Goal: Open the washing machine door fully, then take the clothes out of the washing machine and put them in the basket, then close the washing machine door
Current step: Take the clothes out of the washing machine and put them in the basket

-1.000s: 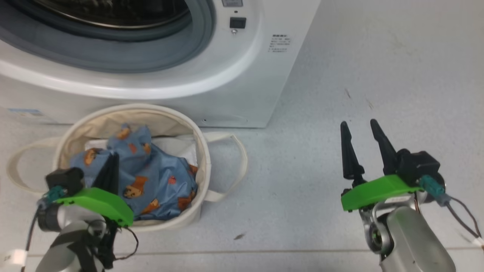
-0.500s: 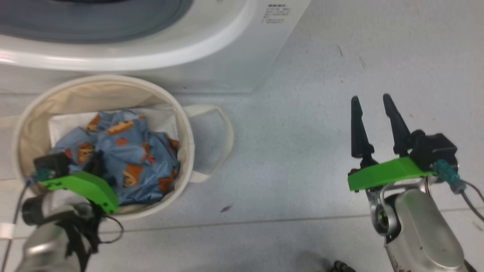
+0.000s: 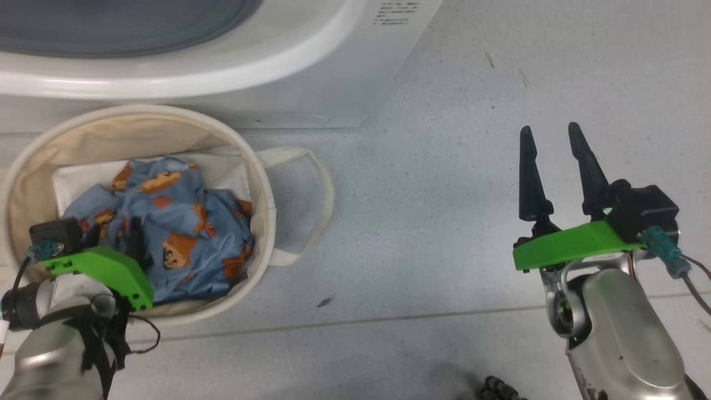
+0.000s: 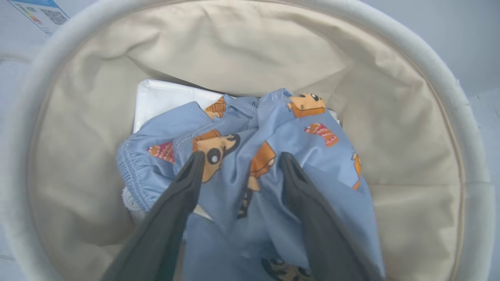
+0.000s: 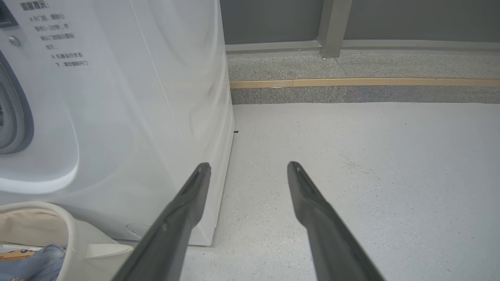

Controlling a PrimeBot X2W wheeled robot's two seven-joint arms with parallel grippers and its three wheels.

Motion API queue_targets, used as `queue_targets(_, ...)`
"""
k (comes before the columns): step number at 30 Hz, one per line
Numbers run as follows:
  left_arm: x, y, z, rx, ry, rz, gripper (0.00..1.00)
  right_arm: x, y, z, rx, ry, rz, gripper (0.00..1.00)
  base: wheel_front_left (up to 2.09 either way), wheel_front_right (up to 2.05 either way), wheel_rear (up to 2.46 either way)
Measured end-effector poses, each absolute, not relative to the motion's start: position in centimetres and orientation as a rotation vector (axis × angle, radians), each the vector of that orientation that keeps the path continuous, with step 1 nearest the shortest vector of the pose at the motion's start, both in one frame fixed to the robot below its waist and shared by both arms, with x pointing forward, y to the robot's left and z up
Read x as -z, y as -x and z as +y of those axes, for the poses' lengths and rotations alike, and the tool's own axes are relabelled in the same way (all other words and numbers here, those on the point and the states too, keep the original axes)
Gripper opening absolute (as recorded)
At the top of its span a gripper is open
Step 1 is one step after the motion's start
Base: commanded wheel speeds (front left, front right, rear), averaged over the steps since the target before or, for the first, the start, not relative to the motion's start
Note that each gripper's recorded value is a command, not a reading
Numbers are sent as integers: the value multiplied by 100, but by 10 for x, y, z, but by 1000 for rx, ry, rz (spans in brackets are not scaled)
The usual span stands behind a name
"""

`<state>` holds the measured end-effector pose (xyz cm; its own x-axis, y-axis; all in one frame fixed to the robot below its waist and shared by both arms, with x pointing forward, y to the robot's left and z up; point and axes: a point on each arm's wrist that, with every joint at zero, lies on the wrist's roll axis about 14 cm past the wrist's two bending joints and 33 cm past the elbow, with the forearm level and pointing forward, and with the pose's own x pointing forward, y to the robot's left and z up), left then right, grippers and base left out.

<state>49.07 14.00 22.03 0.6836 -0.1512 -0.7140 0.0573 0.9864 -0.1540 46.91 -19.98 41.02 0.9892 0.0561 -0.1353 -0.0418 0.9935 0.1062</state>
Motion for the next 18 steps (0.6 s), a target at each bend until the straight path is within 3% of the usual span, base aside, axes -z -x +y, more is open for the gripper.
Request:
queue_targets(4,-239,-504,146,96,122,749,100,-417,-470,-193,-68,-110,123,100,0,0,0)
queue_targets(10,-302,-545,150,99,133,521,100,-427,-471,-183,-93,-124,101,100,0,0,0)
queue_targets(18,-351,-527,171,102,132,365,100,-443,-467,-164,-137,-151,71,100,0,0,0)
